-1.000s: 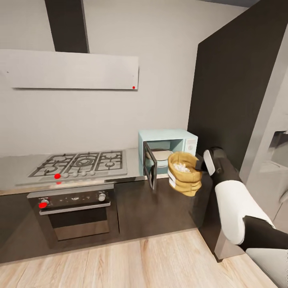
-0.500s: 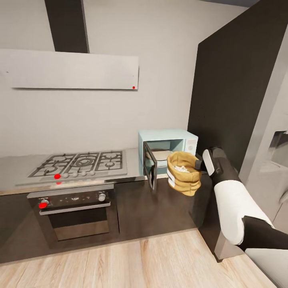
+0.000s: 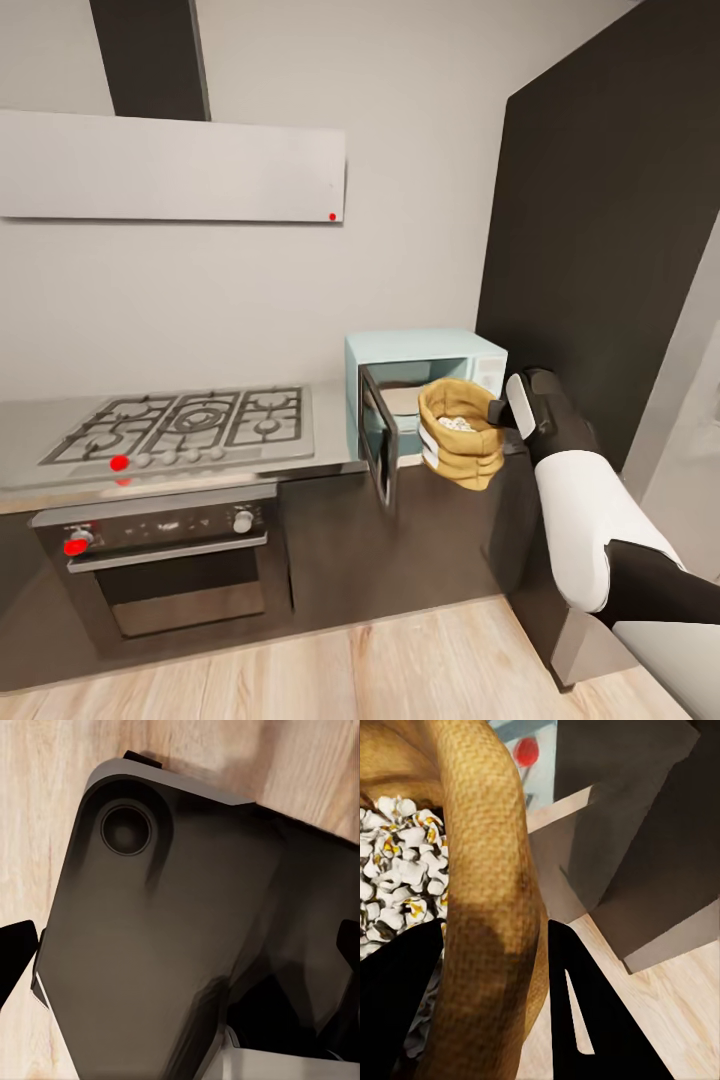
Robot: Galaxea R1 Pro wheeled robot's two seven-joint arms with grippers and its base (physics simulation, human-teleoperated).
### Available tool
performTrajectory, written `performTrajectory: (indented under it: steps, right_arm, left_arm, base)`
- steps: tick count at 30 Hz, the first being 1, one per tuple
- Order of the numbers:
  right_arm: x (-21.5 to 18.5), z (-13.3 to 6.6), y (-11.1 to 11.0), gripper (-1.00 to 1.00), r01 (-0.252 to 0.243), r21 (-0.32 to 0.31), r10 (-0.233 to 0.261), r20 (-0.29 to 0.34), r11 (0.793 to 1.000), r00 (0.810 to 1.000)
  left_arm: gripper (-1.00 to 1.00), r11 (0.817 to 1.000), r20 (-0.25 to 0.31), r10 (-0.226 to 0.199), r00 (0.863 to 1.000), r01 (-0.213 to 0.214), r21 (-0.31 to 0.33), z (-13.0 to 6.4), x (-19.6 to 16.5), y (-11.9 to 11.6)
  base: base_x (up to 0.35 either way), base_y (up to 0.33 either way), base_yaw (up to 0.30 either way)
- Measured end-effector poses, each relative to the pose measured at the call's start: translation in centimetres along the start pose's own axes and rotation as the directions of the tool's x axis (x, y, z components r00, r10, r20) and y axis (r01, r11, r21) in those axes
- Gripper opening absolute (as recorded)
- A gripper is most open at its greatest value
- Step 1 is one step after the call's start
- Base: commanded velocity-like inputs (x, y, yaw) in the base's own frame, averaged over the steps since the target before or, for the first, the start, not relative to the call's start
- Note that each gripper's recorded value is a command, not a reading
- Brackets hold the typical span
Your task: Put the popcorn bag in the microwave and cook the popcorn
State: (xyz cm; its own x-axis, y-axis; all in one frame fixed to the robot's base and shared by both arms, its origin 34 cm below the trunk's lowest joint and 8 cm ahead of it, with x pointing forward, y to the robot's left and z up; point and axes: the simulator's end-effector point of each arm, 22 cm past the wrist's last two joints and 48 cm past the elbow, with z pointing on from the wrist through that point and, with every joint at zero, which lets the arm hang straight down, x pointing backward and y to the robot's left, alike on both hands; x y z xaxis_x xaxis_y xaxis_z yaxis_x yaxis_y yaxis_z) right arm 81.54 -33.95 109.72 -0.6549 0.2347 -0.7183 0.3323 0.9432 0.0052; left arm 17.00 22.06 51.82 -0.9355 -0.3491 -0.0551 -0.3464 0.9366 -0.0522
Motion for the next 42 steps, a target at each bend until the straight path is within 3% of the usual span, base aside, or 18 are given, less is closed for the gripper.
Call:
performTrajectory:
  steps: [21,29,42]
  right_arm:
    - [0.3,0.3,-0.3,-1.0,0.0,0.005,0.0,-0.008,1.0,1.0]
    - [0.3,0.4,-0.6,-1.0,-0.001,0.012,0.001,-0.011,1.0,1.0]
    - [0.4,0.7,-1.4,-1.0,-0.005,0.024,0.005,-0.017,1.0,1.0]
  left_arm:
    - [1.0,1.0,0.0,0.0,1.0,0.0,0.0,0.0,0.0,0.0]
    - [1.0,1.0,0.0,0.0,1.0,0.0,0.0,0.0,0.0,0.0]
    - [1.0,1.0,0.0,0.0,1.0,0.0,0.0,0.0,0.0,0.0]
  base:
    - [0.253,0.0,0.026]
    - [0.037,0.0,0.233]
    - [0.0,0.0,0.009]
